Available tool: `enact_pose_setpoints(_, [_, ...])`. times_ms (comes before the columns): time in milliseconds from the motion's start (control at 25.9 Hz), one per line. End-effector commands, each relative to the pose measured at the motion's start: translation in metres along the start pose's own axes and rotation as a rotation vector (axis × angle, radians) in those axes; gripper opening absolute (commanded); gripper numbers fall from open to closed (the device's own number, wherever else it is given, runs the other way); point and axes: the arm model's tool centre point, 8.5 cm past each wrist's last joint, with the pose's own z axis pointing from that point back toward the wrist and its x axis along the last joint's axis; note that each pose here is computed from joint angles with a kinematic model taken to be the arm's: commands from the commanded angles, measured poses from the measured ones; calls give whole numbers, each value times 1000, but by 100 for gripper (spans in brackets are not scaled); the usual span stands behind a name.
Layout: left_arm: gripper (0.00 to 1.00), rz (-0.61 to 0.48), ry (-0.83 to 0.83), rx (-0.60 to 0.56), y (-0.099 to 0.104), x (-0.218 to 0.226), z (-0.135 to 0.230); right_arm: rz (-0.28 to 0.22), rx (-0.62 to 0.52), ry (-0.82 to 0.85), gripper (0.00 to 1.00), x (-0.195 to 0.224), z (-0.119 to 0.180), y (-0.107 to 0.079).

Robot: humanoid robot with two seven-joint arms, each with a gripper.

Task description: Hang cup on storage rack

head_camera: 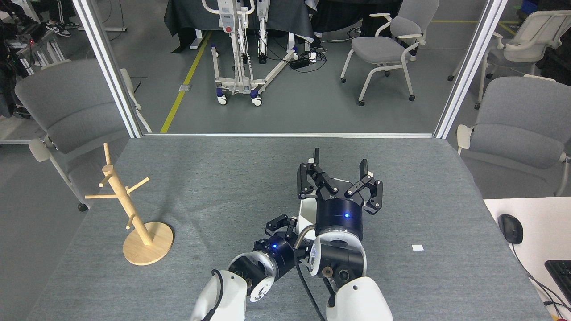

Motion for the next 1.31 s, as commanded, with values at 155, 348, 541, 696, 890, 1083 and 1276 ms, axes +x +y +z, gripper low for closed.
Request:
enact_pose_setpoints(155, [0,-75,197,-40,-58,-46,107,31,14,-84,99,-153,-31,4])
enact_pose_setpoints(348, [0,-53,332,-91,-99,-69,193,107,50,-123,99,-244,-1,27])
enact_pose_setpoints(541, [0,-13,476,-169,-136,-87,263,125,72,-164,99,-263,46,55])
enact_pose_setpoints(696, [0,-26,678,-154,-128,-138,312,175,110,-163,99,-267,53,64])
enact_pose_setpoints(890, [0,-65,906,-48,-86,-202,360,212,130,-165,99,-263,55,70])
enact_pose_setpoints(1083, [0,-86,982,11,-59,-227,373,209,139,-164,99,-262,54,71])
enact_pose_setpoints(1276, [0,-140,1014,33,-37,-242,365,187,143,-161,99,-251,55,76])
